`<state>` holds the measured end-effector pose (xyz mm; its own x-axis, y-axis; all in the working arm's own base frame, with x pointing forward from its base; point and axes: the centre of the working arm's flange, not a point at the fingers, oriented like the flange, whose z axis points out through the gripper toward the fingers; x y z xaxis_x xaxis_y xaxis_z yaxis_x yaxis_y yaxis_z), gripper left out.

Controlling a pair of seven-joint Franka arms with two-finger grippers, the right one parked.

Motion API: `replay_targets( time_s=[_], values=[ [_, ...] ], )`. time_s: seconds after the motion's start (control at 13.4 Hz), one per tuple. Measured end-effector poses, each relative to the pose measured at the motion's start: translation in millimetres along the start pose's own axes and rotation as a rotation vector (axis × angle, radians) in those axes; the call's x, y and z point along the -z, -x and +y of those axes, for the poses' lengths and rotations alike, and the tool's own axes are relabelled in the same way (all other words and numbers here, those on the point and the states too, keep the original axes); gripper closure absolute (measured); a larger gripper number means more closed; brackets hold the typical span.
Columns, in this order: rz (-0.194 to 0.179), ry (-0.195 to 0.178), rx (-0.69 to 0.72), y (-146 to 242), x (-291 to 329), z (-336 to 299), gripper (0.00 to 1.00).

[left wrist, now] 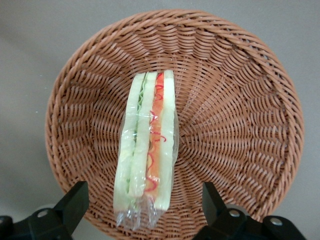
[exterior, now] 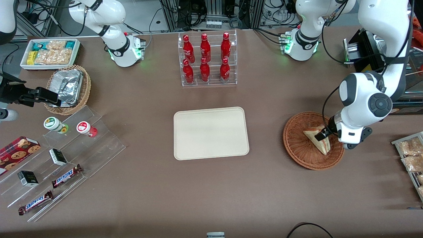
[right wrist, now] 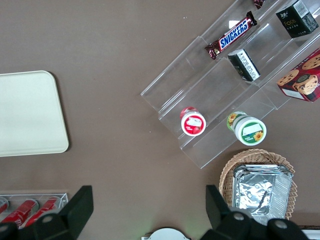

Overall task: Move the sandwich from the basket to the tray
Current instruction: 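Lower the left gripper and close it on the wrapped sandwich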

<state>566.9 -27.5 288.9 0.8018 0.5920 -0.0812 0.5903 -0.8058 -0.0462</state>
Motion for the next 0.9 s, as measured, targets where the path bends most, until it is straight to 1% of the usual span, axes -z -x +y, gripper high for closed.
replay_targets(
  time_s=[0.37,0.45,0.52,0.6,0.75,0.82,0.9],
  values=[
    [-0.02,-0.012,0.002,2.1,-37.3,-1.9,0.0],
    [-0.025,-0.016,0.002,3.8,-41.2,-3.4,0.09],
    [-0.028,-0.019,0.003,4.8,-42.5,-4.6,0.22],
    [-0.03,-0.021,0.003,5.2,-40.7,-5.0,0.32],
    [-0.04,-0.031,0.0,7.1,-26.7,-6.2,0.55],
    [-0.046,-0.037,-0.005,8.6,-14.2,-5.7,0.63],
    [-0.051,-0.042,-0.021,11.3,0.4,-2.5,0.69]
  ],
)
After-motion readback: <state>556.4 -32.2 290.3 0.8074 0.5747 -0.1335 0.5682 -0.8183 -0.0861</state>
